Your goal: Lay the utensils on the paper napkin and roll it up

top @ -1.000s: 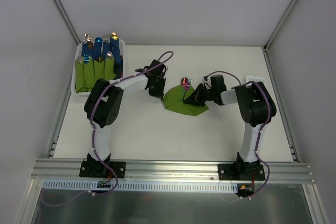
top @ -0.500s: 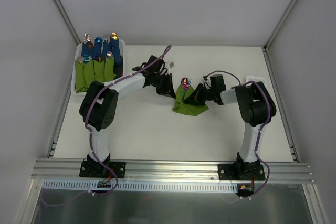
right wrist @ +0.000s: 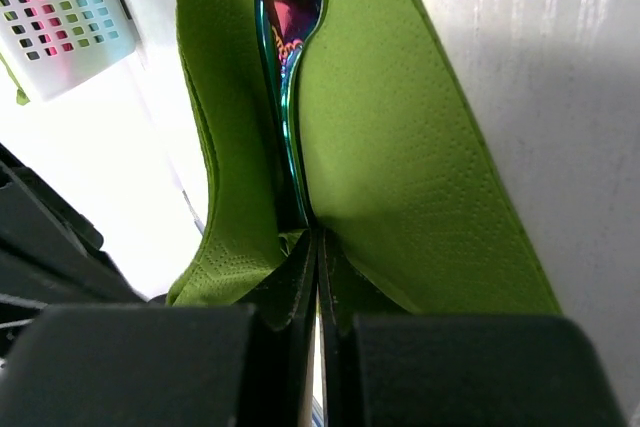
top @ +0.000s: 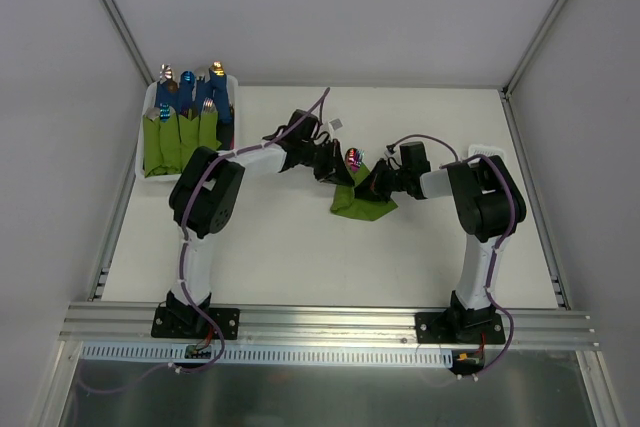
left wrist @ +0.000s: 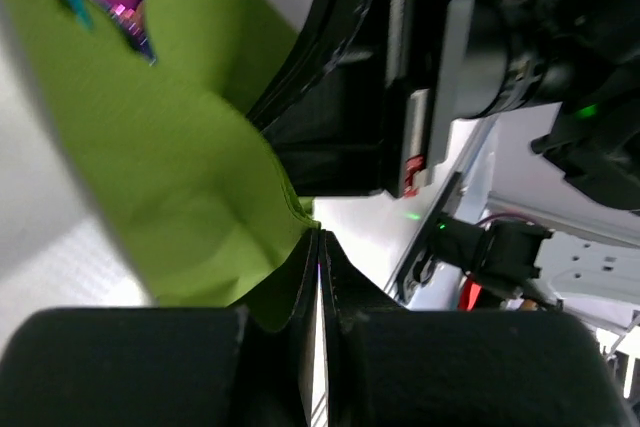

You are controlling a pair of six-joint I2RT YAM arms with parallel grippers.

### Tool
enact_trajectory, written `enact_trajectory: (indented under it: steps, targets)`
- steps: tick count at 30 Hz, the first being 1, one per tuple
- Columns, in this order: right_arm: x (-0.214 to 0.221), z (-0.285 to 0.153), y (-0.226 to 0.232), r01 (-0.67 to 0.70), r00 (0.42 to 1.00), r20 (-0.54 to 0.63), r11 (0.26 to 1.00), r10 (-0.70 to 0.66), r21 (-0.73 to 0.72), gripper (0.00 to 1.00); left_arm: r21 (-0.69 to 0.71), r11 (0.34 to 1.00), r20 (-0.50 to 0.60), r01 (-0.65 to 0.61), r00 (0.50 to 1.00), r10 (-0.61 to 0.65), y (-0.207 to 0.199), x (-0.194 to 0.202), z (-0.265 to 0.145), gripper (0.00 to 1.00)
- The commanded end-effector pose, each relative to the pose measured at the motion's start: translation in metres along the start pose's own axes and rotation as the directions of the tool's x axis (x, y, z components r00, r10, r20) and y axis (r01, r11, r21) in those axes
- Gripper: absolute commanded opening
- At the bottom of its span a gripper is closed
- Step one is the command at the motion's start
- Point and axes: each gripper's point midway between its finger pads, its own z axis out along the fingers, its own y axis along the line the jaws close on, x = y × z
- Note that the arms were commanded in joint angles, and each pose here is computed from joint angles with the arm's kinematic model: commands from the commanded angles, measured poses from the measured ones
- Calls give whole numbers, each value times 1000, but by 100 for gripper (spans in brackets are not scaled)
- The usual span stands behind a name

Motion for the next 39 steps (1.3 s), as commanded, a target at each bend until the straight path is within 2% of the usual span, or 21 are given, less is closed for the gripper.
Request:
enact_trajectory:
  steps: [1,11,17,20,27,33,39]
  targets:
    - [-5,2,4,37,999,9,999,-37,9,1,107,994,1,6,1000,-6,-19,-6,15,0]
    - [-5,-4,3,33,999,6,998,-33,45,4,86,994,2,65,998,-66,8,-1,39,0]
    - [-3,-26,5,54,998,24,987,-58,150,18,89,993,0,83,996,-84,15,0,47,0]
    - [-8,-36,16,76,995,52,985,-85,154,19,86,993,1,85,996,-85,16,0,48,0]
    - [-12,-55,32,89,991,88,986,-101,139,20,67,994,2,92,996,-92,23,1,50,0]
    - [-15,-71,13,63,990,115,985,-81,160,16,68,994,3,85,996,-85,20,0,51,0]
    - [-8,-78,-20,50,991,101,959,-82,280,11,83,994,-2,73,997,-73,9,-1,55,0]
